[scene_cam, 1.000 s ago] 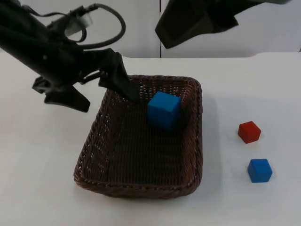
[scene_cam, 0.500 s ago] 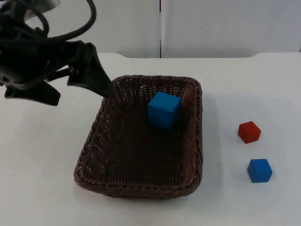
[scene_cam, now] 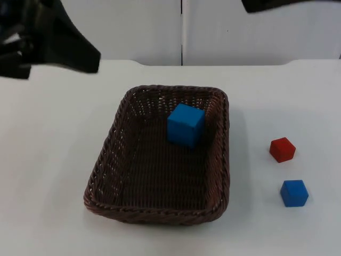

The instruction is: Pick up the basket with the left hand and place the largest block into the basket with the right hand.

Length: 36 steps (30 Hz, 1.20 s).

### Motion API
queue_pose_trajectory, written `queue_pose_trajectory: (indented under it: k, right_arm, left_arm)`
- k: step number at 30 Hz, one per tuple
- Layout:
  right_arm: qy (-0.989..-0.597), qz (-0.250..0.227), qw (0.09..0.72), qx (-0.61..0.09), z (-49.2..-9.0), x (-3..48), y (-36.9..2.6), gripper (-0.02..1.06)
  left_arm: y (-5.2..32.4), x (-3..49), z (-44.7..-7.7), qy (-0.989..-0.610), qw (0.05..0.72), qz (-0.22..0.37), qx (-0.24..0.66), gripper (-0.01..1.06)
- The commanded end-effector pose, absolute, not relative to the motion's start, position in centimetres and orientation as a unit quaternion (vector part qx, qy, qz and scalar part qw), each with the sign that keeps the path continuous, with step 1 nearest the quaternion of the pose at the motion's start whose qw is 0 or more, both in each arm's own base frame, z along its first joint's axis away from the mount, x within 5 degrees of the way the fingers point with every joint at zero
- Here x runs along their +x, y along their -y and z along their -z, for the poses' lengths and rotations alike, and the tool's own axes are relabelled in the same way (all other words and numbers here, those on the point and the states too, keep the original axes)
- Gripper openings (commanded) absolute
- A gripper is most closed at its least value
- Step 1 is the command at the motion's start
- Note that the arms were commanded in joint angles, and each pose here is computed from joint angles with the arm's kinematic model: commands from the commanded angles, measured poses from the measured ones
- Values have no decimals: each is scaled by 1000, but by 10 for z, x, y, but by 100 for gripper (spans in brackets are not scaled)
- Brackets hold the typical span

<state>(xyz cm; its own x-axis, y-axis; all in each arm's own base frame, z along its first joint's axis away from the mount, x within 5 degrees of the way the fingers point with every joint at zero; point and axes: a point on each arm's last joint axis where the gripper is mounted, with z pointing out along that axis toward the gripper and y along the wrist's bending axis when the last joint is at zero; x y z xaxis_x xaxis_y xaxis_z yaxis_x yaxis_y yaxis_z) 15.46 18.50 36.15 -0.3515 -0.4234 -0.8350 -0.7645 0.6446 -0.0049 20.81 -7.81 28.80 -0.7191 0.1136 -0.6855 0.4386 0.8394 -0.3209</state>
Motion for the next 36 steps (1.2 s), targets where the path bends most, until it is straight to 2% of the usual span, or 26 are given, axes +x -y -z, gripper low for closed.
queue_pose_trajectory:
  k: [1,15,28,36]
  right_arm:
    - [-787,-205,449,-370,-360,148,-178,78]
    - [-774,-216,471,-365,-329,104,-124,78]
    - [-755,-232,500,-354,-320,72,-86,78]
    - [-753,-231,505,-353,-322,54,-64,78]
  left_arm:
    - [76,194,-300,-888,359,236,165,105]
    - [53,112,-356,-825,500,180,192,105]
    - [37,63,-364,-814,534,149,172,105]
    - [19,32,-359,-822,545,97,135,105]
